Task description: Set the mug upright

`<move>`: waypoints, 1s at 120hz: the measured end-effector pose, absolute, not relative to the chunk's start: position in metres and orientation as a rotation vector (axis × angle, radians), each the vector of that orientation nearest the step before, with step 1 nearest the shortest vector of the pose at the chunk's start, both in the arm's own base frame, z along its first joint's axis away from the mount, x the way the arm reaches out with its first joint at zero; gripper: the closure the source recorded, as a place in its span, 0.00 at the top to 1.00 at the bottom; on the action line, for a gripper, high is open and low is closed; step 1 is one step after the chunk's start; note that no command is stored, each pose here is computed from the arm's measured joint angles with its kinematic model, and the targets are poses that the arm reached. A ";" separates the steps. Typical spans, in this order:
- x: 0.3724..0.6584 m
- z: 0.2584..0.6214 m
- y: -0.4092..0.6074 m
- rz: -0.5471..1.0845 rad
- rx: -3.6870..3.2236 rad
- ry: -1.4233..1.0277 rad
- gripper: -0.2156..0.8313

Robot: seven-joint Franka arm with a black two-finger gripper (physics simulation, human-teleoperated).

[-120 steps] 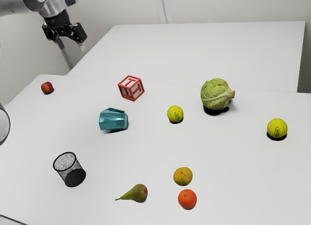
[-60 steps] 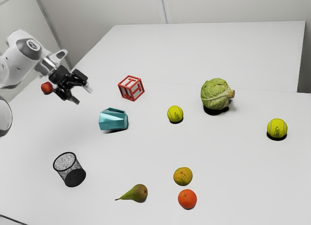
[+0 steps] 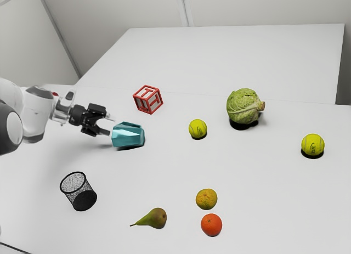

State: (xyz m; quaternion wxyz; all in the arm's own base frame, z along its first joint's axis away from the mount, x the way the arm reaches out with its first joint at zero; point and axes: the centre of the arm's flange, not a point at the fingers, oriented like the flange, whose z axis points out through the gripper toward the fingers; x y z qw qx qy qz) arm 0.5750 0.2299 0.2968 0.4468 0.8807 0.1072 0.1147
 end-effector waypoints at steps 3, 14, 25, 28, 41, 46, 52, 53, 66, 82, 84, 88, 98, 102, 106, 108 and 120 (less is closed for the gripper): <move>0.575 0.294 0.229 0.299 2.169 0.263 0.78; 0.570 0.281 0.227 0.337 2.123 0.269 0.78; 0.569 0.276 0.224 0.375 2.098 0.258 0.78; 0.569 0.274 0.223 0.384 2.090 0.258 0.78; 0.571 0.268 0.216 0.411 2.067 0.250 0.78; 0.571 0.267 0.213 0.416 2.060 0.248 0.78; 0.573 0.265 0.209 0.424 2.050 0.246 0.78; 0.573 0.265 0.208 0.425 2.048 0.246 0.78; 0.572 0.258 0.203 0.433 2.029 0.254 0.78; 0.568 0.251 0.194 0.435 2.005 0.275 0.51; 0.568 0.250 0.194 0.436 2.004 0.276 0.47; 0.568 0.250 0.194 0.440 2.002 0.277 0.39; 0.568 0.251 0.194 0.446 1.998 0.279 0.26; 0.568 0.251 0.194 0.449 1.997 0.279 0.22; 0.567 0.252 0.194 0.451 1.996 0.278 0.19; 0.567 0.252 0.194 0.452 1.995 0.277 0.17; 0.569 0.260 0.193 0.471 1.982 0.271 0.12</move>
